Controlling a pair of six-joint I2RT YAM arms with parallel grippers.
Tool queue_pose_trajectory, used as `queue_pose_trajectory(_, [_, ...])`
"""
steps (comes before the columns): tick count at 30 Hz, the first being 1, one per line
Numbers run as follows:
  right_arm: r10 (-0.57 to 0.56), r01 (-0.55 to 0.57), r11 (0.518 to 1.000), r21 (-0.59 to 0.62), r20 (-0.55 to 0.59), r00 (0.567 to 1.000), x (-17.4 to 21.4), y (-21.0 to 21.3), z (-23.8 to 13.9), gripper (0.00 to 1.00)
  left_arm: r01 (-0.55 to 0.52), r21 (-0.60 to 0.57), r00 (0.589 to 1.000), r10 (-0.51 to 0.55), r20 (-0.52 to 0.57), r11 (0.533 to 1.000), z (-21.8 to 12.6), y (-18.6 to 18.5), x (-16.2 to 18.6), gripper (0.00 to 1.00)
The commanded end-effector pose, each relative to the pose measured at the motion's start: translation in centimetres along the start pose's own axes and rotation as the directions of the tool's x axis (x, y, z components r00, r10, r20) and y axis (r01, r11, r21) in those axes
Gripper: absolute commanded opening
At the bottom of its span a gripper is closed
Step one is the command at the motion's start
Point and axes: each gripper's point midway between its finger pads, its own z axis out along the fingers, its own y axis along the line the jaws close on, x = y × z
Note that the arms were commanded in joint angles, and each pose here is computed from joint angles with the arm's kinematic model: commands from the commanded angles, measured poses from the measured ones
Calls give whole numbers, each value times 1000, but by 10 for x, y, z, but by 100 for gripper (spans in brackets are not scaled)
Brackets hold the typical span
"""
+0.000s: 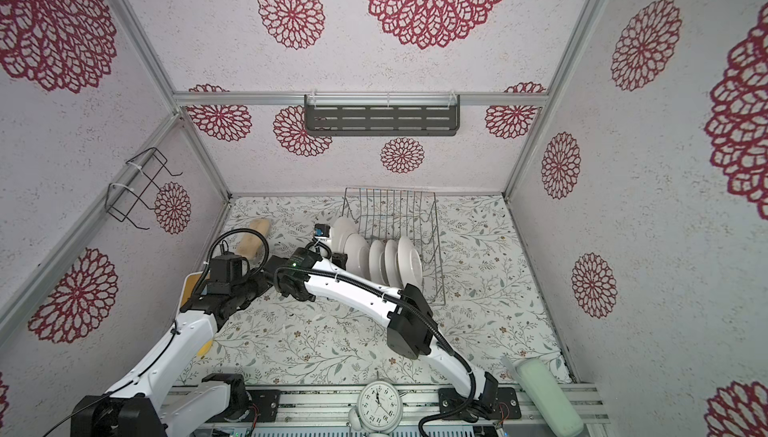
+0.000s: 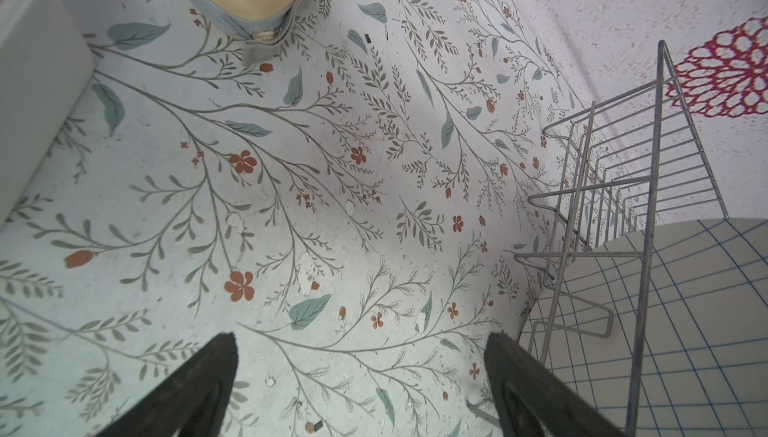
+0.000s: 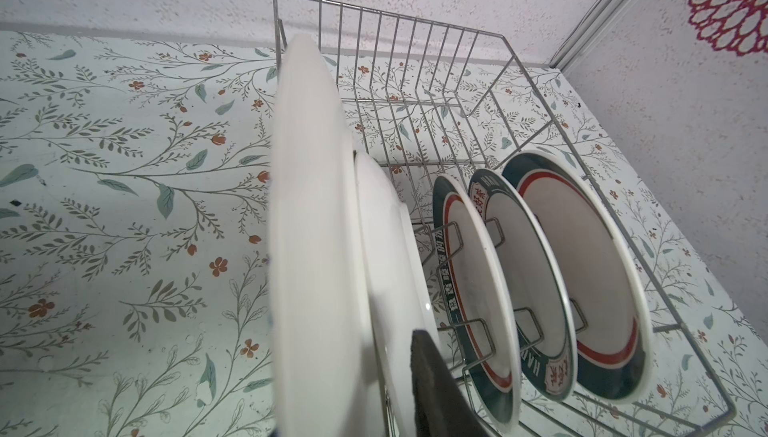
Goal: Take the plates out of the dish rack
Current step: 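Lower the right gripper onto the rim of the grid-patterned plate and close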
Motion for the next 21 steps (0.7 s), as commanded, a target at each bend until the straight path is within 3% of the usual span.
queue_pose_trajectory(1, [37, -42, 997, 59, 85, 996, -12, -17, -4, 29, -12, 17, 1000, 12, 23, 1000, -1, -5, -9, 97])
queue_pose_trajectory(21, [26, -33, 998, 57, 106, 994, -17, -18, -7, 14, -14, 20, 1000, 14, 19, 1000, -1, -6, -9, 97])
